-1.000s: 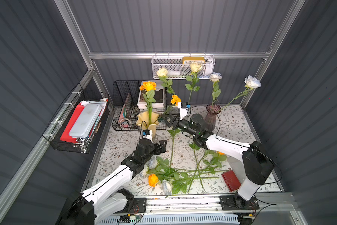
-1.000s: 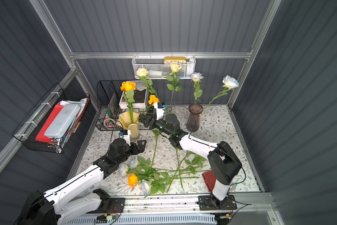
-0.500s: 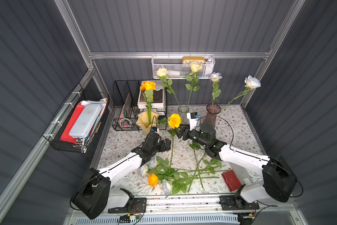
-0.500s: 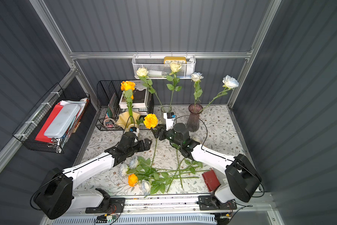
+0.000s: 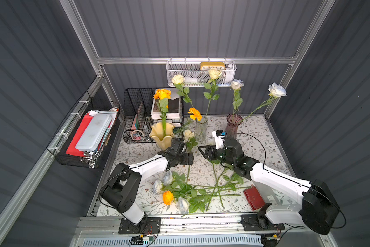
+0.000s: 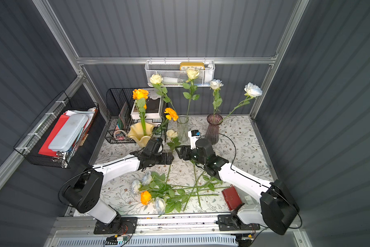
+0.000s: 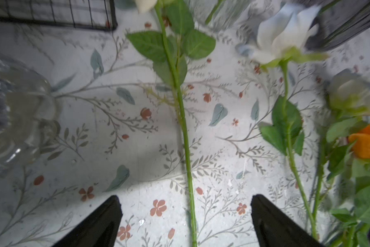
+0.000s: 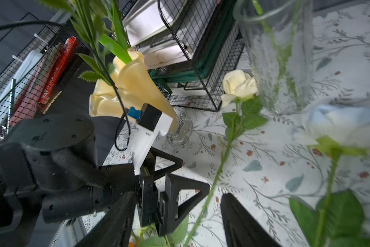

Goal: Arrange the flowers in different vases according to their colors
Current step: Pick up the flower at the center of the board.

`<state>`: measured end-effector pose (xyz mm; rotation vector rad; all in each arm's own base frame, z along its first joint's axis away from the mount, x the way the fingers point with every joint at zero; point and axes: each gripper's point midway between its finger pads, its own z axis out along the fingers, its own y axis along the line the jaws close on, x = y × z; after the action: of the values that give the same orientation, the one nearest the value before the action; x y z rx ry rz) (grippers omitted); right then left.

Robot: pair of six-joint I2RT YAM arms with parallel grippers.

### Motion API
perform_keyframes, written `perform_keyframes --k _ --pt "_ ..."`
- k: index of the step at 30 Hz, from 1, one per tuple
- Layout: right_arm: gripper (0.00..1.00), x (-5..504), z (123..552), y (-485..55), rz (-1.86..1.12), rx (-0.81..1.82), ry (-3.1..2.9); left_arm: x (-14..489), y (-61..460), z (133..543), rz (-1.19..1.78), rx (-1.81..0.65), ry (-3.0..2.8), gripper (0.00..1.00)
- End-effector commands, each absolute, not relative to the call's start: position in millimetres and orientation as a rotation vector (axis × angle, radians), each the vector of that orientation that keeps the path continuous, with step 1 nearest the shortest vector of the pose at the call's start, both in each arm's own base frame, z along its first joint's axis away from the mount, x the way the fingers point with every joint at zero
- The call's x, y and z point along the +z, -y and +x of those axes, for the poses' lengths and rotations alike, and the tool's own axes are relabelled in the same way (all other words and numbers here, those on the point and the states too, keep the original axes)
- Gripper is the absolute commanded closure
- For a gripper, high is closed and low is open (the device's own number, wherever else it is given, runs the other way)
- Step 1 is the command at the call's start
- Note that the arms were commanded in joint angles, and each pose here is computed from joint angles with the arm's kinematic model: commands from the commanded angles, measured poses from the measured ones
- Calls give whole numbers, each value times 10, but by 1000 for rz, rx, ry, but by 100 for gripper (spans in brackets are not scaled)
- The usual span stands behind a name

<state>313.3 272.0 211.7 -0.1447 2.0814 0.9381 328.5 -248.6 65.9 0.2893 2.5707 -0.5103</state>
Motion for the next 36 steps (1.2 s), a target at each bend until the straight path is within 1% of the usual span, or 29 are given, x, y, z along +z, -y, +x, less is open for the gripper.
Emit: perform_keyframes --k 1,2,3,8,12,18,23,29,31,33,36 --pt "32 1822 2994 -2470 -67 847 -2209 459 2494 3108 373 -471 -2686 3" --pt "32 1747 2965 -2440 -60 830 -2234 425 2522 3092 385 -469 -2700 3" --pt "32 1787 2920 -2392 -54 830 -2226 380 2549 3072 398 -459 -2717 3" --pt "32 1665 2819 -2282 -33 805 -2259 180 2636 2988 428 -446 -2789 7" --pt "32 1649 2787 -2280 -42 813 -2264 116 2642 2934 428 -441 -2826 16" --pt "32 1595 2760 -2297 -53 820 -2290 -1 2609 2745 473 -397 -2901 25" --pt "33 1557 2721 -2313 -58 839 -2306 -17 2606 2529 508 -401 -2950 26" --pt "33 1545 2701 -2326 -68 849 -2312 -6 2501 2317 482 -396 -3002 27" --pt "33 1539 2689 -2339 -73 859 -2317 -7 2448 2242 467 -393 -3023 28" --pt "33 1529 2689 -2339 -71 859 -2320 -17 2414 2187 461 -378 -3036 33" --pt "33 1522 2689 -2349 -71 863 -2323 -29 2456 2110 476 -386 -3061 35"
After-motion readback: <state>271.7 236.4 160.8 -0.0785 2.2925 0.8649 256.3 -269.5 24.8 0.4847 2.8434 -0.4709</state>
